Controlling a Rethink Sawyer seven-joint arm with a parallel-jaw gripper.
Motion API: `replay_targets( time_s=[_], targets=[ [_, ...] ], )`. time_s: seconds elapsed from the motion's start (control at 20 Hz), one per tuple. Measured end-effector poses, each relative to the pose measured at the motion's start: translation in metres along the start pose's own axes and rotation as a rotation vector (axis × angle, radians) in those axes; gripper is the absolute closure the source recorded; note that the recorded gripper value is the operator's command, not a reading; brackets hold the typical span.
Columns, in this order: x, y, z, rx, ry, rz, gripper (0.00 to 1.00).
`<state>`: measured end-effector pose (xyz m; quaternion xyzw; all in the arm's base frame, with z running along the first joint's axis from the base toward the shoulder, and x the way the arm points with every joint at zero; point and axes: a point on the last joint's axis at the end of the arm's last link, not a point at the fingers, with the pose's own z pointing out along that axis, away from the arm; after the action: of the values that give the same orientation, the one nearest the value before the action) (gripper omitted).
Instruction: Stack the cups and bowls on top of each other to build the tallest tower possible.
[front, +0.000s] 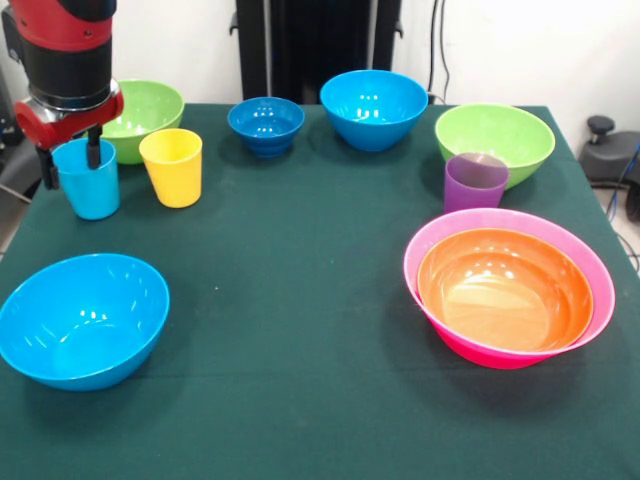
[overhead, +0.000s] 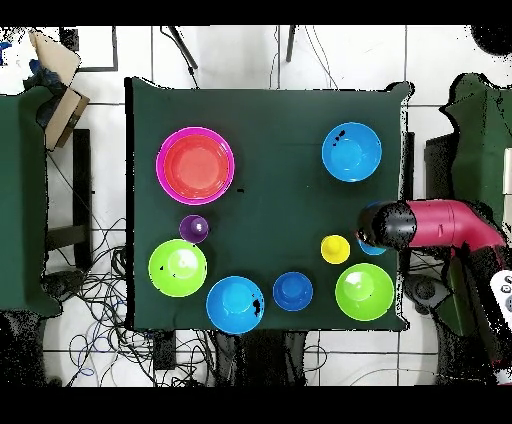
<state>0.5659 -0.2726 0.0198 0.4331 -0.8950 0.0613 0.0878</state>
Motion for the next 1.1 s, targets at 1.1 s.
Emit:
replay_targets(
  time_s=[1.1],
  targets=[
    [0.007, 0.010, 0.009, -0.006, 0.050, -0.021, 0.00]
  ],
)
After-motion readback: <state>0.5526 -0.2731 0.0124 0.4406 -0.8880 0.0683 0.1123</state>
